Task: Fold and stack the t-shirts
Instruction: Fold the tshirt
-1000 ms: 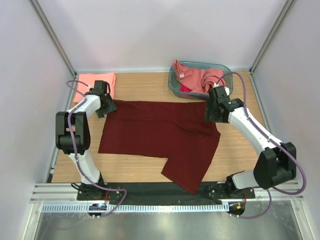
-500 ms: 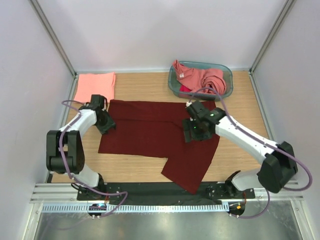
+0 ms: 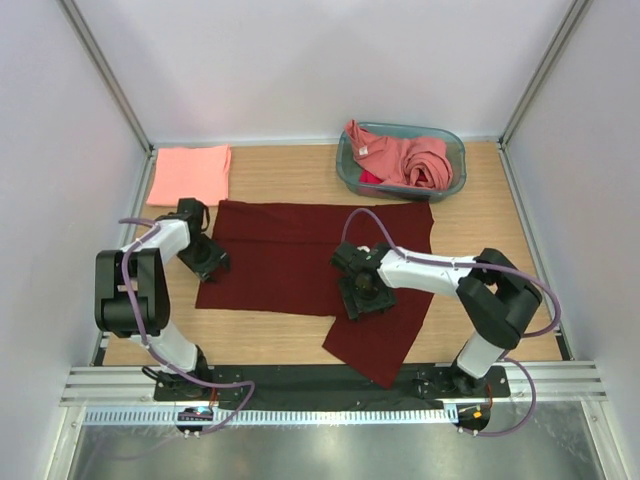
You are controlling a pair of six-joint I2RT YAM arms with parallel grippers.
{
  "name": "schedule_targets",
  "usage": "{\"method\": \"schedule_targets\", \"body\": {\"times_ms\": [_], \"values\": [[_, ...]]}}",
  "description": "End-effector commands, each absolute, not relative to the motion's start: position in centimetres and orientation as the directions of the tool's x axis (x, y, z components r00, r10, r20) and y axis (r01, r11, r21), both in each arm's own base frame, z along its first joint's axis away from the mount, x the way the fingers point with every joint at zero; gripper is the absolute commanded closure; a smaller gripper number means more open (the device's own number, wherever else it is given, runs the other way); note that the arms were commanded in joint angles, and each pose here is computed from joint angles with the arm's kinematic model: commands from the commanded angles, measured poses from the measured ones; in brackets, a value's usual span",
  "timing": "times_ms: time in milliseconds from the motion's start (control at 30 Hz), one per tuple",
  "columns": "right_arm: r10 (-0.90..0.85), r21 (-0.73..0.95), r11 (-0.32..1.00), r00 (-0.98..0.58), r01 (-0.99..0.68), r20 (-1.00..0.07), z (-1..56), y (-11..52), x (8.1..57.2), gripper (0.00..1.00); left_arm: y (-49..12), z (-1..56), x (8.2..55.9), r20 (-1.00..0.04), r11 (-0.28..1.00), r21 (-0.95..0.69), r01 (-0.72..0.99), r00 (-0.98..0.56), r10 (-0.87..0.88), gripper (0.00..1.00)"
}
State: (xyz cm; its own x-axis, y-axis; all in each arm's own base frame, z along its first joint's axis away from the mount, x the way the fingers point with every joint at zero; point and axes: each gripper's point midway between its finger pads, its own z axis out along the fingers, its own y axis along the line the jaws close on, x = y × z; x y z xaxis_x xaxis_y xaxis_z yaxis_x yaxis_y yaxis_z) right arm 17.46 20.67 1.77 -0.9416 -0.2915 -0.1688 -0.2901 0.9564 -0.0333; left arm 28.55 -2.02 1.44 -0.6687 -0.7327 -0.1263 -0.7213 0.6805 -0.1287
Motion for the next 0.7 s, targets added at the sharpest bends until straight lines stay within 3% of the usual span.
{"method": "schedule_targets", "body": {"times_ms": [0,233,367,533,667], "values": [[-0.265,-0.048,0.964,-0.943,-0.261,-0.203,1.3,21.3,16.8,0.28,-0.1,-1.3,22.3,-0.001,0.63,0.104,-0.77,-0.633,-0.774,0.53],[-0.315,-0.023,0.949,-0.936,-0.315,-0.156,0.1,22.4,11.1,0.28,0.5,-2.0,17.4,0.098,0.562,0.218,-0.798,-0.555,-0.826,0.54],[-0.407,0.026,0.909,-0.9,-0.416,-0.158,0.8,24.7,7.5,0.28,1.3,-1.2,16.4,0.047,0.557,0.233,-0.797,-0.563,-0.825,0.54],[-0.372,0.019,0.921,-0.892,-0.39,-0.256,4.3,24.8,8.9,0.26,1.3,1.8,17.1,-0.01,0.53,0.172,-0.83,-0.54,-0.842,0.52],[-0.248,0.06,0.958,-0.914,-0.281,-0.322,7.8,24.0,12.1,0.24,1.9,4.4,17.5,-0.072,0.525,0.147,-0.838,-0.539,-0.839,0.45]]}}
